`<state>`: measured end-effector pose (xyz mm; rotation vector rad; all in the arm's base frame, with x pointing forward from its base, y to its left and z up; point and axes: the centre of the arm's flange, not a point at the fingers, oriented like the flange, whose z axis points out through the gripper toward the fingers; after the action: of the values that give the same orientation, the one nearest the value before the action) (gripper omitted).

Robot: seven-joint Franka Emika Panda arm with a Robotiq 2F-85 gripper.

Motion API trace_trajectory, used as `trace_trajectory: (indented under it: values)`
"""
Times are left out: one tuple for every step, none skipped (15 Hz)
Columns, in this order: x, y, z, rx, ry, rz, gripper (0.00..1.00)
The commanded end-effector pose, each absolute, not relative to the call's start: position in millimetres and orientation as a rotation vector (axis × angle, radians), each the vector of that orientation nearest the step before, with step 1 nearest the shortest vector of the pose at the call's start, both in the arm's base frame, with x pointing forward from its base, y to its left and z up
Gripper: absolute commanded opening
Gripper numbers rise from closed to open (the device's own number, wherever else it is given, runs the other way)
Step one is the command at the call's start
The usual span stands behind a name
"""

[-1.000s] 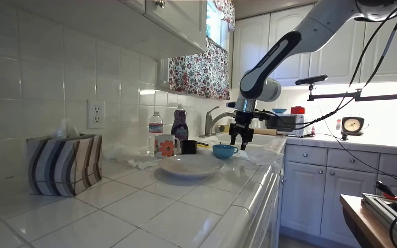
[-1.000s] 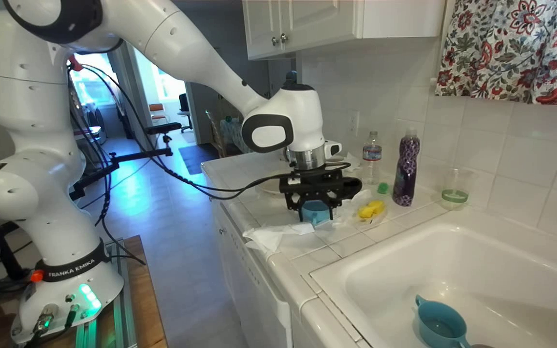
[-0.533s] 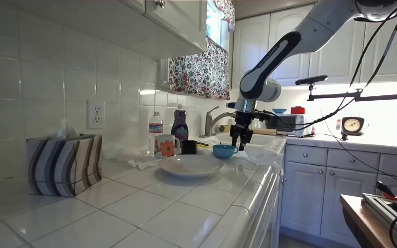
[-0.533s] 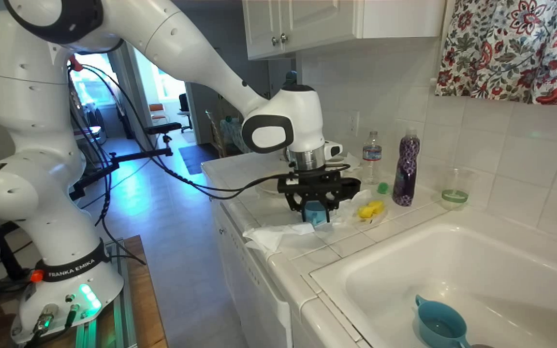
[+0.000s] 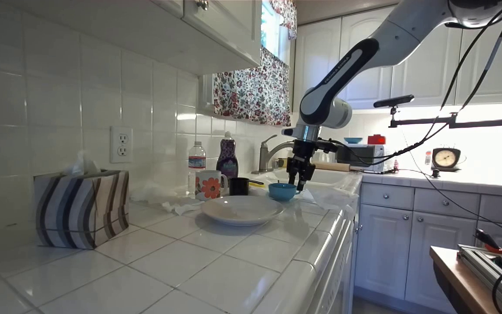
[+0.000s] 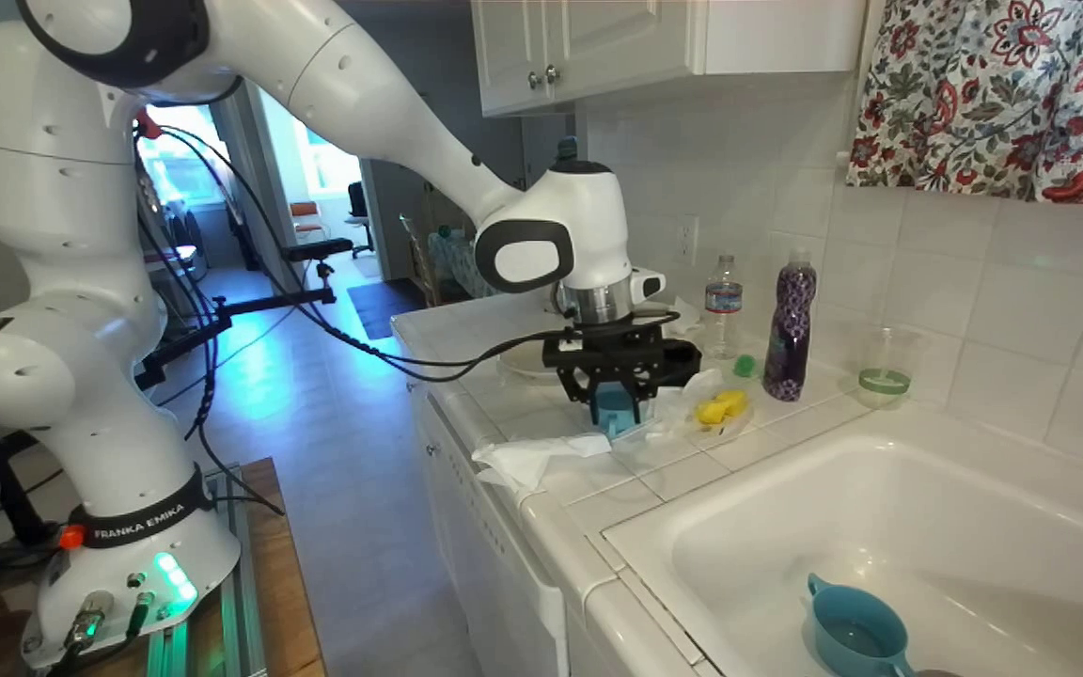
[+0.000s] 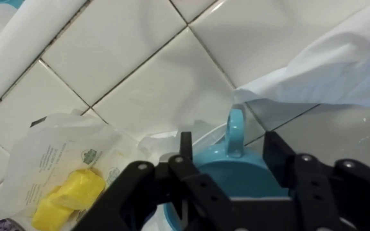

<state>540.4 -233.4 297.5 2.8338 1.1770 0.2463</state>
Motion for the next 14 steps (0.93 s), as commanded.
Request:
trace_trajectory:
  values:
    - [550.8,-232.2,294.1,2.849,1.157,0.250,0.57]
    - [551.0,-231.8,293.7,2.852,1.156,0.249,0.54]
    - [550.5,-231.3,292.8,2.851,1.155,0.247,0.54]
    - [549.6,-231.0,292.0,2.853,1.154,0.245,0.52]
    - [549.4,-231.0,291.0,2.855,1.151,0.243,0.54]
    - [549.3,-231.0,290.2,2.857,1.150,0.241,0.52]
    - [549.3,-231.0,289.0,2.859,1.148,0.238,0.53]
    - [549.4,-231.4,287.6,2.863,1.146,0.235,0.50]
    - [549.2,-231.7,286.7,2.864,1.144,0.233,0.49]
    - [548.8,-232.2,285.8,2.868,1.140,0.231,0.43]
    - [548.3,-232.6,284.7,2.871,1.135,0.228,0.38]
    - [548.2,-233.1,283.5,2.874,1.129,0.225,0.30]
    - [548.0,-233.5,282.4,2.878,1.124,0.223,0.22]
    - [547.9,-233.9,281.9,2.880,1.118,0.222,0.08]
